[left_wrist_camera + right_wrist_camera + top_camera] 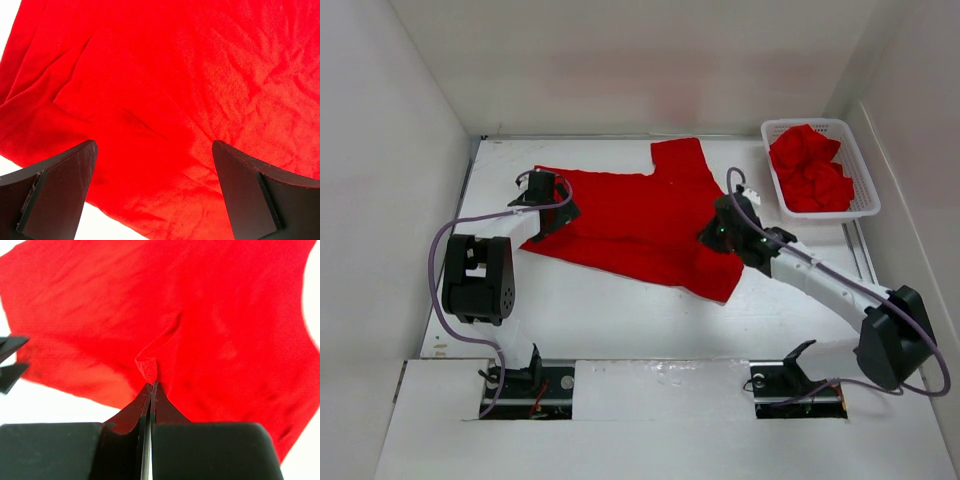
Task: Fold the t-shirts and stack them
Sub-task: Fold the flattened tshirt in 1/3 of the way
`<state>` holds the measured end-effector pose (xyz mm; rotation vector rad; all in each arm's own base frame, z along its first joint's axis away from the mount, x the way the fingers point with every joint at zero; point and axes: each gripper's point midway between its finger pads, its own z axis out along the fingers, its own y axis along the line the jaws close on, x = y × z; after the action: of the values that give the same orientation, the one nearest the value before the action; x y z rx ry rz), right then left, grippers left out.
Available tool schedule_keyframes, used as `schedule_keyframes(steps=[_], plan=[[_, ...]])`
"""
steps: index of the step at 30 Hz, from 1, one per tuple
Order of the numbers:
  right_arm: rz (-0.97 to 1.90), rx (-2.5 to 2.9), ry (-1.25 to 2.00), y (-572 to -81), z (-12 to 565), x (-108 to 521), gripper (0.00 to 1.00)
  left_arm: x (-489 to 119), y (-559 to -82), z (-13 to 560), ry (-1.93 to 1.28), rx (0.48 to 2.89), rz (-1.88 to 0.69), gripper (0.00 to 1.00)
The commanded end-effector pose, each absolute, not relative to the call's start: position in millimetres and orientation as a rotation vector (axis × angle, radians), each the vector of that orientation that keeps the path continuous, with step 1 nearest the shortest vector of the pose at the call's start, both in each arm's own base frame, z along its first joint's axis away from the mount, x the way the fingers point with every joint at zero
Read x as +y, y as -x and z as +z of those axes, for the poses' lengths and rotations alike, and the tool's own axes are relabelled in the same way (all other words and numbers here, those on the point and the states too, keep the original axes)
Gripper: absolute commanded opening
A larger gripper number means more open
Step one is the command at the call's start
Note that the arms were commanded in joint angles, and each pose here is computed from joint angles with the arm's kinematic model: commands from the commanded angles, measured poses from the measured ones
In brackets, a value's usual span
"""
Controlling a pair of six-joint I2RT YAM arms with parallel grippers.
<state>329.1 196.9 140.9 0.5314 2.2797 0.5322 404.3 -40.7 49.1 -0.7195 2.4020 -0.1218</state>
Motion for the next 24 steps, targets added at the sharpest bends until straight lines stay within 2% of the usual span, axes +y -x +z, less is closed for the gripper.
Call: schedule_keyframes(steps=[1, 4, 7, 8, 9, 11, 12, 14, 15, 16, 18, 19, 21, 24], plan=[[0.555, 2.108, -0.631, -331.7, 169.3, 213.9, 0.0, -42.8, -419.1, 73.8, 0.68, 2.346, -0.148, 1.0], [0.566, 2.075, -0.649, -341.4, 184.7, 238.6, 0.0, -43.0, -421.4, 72.9, 0.681, 2.348, -0.147, 1.0], [0.422, 2.151, -0.646, -360.3, 156.3, 255.9, 0.0, -43.0, -421.0, 69.2, 0.682, 2.356, -0.143, 1.0], [0.395, 2.155, -0.648, -372.0, 169.8, 263.4, 0.0, -43.0, -421.0, 69.2, 0.682, 2.356, -0.143, 1.0], [0.306, 2.202, -0.674, -381.7, 140.8, 268.3, 0.0, -43.4, -424.7, 73.6, 0.68, 2.345, -0.148, 1.0], [0.165, 2.23, -0.703, -403.6, 124.4, 270.4, 0.0, -43.4, -425.5, 75.8, 0.68, 2.345, -0.148, 1.0], [0.134, 2.244, -0.709, -411.1, 120.2, 271.0, 0.05, -43.4, -425.5, 75.9, 0.68, 2.345, -0.148, 1.0], [0.12, 2.29, -0.677, -421.1, 114.9, 278.4, 0.25, -43.6, -426.7, 78.7, 0.68, 2.343, -0.149, 1.0], [0.142, 2.291, -0.656, -426.9, 122.0, 285.6, 0.31, -45.5, -426.8, 82.4, 0.674, 2.339, -0.165, 1.0], [0.15, 2.298, -0.593, -429.2, 123.8, 289.0, 0.49, -45.8, -429.5, 85.8, 0.673, 2.33, -0.169, 1.0], [0.219, 2.323, -0.501, -419.6, 123.8, 298.4, 0.63, -45.6, -427.5, 84.6, 0.674, 2.338, -0.165, 1.0], [0.326, 2.272, -0.484, -421.6, 148.4, 306.6, 0.72, -45.6, -427.5, 84.6, 0.674, 2.338, -0.165, 1.0], [0.419, 2.286, -0.398, -414.0, 159.5, 309.6, 0.77, -45.6, -427.5, 84.6, 0.674, 2.338, -0.165, 1.0], [0.564, 2.318, -0.313, -400.7, 169.5, 305.0, 0.76, -45.5, -427.3, 80.8, 0.676, 2.347, -0.161, 1.0]])
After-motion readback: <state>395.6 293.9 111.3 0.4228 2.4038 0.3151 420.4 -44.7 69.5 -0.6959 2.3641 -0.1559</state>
